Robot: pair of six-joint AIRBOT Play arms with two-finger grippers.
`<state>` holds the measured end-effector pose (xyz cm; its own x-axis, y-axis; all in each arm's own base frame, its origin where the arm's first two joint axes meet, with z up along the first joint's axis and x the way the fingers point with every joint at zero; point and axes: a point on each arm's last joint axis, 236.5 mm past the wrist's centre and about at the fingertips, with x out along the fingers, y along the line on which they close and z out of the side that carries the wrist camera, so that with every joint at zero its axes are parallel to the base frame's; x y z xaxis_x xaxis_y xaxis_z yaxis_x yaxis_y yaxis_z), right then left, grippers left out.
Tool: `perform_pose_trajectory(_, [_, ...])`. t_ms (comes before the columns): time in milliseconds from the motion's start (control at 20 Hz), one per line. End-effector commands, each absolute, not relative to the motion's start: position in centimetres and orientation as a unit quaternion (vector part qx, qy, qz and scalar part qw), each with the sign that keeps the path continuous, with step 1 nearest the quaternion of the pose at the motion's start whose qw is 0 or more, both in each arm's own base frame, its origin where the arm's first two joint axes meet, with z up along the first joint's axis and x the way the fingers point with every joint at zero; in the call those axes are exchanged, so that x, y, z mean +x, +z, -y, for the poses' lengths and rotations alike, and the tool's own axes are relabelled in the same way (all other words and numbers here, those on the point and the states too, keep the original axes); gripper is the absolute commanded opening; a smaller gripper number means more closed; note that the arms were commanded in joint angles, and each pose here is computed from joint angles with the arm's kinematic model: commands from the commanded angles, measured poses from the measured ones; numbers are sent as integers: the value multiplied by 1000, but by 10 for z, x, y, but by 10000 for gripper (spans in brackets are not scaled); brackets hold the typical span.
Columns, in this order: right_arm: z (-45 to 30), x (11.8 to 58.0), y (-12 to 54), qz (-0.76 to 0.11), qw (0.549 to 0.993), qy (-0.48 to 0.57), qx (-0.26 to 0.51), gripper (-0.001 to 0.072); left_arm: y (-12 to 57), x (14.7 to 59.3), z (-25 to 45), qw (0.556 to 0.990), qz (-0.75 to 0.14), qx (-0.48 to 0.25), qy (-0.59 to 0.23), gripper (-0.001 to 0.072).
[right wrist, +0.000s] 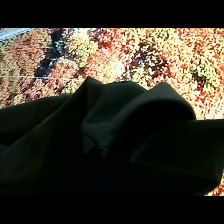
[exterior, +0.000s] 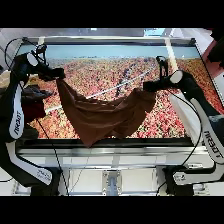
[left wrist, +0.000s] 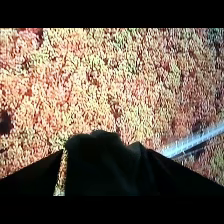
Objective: Fold the shirts.
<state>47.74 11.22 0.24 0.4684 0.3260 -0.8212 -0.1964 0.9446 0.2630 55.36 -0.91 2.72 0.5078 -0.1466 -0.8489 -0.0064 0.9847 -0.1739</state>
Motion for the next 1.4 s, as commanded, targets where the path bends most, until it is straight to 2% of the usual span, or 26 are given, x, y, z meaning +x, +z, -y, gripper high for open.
perform_pose_trajectory(0, [-102, 501, -23, -471, 870, 129, 61, 24, 70, 587, 2, 898, -430, -87, -35, 682])
perform_pose_trajectory(50, [-97, 504, -20, -468, 873, 126, 54, 26, 96, 585, 4, 903, -420, -76, -43, 681])
perform_pose_trajectory(100, [-94, 505, -14, -470, 873, 126, 46, 63, 126, 579, 6, 911, -405, -47, -60, 681])
perform_pose_trajectory(200, [-82, 504, -2, -479, 869, 123, 24, 287, 181, 554, 17, 921, -376, -2, -98, 674])
perform_pose_trajectory(250, [-70, 503, 6, -485, 867, 117, 4, 321, 202, 533, 27, 919, -374, 12, -126, 599])
perform_pose_trajectory(350, [-40, 499, 30, -486, 869, 89, -39, 321, 220, 475, 62, 891, -400, 29, -214, 528])
perform_pose_trajectory(400, [-24, 496, 45, -482, 872, 72, -50, 321, 214, 442, 77, 865, -431, 25, -255, 414])
perform_pose_trajectory(500, [0, 490, 76, -464, 883, 45, -48, 321, 189, 389, 104, 822, -473, -4, -317, 104])
perform_pose_trajectory(600, [19, 481, 105, -443, 895, 27, -41, 321, 154, 343, 137, 784, -489, -76, -375, 56])
perform_pose_trajectory(650, [26, 476, 116, -436, 899, 20, -38, 321, 131, 322, 149, 768, -498, -109, -386, 10])
perform_pose_trajectory(800, [38, 460, 131, -438, 898, 8, -36, 321, 57, 264, 161, 752, -527, -148, -367, 13])
perform_pose_trajectory(950, [36, 452, 131, -449, 893, 12, -33, 321, 55, 225, 182, 773, -434, 3, -463, 11])
perform_pose_trajectory(1050, [29, 452, 131, -448, 893, 21, -21, 321, 74, 214, 195, 782, -379, 77, -489, 11])
perform_pose_trajectory(1100, [25, 452, 131, -447, 894, 26, -14, 321, 73, 209, 199, 779, -371, 109, -494, 11])
perform_pose_trajectory(1200, [19, 452, 132, -446, 894, 35, -2, 321, 56, 191, 205, 747, -376, 178, -519, 12])
perform_pose_trajectory(1250, [15, 452, 132, -446, 894, 41, 5, 321, 48, 185, 209, 735, -380, 193, -527, 30])
perform_pose_trajectory(1350, [6, 450, 132, -450, 891, 54, 21, 321, 46, 197, 225, 756, -370, 168, -513, 244])
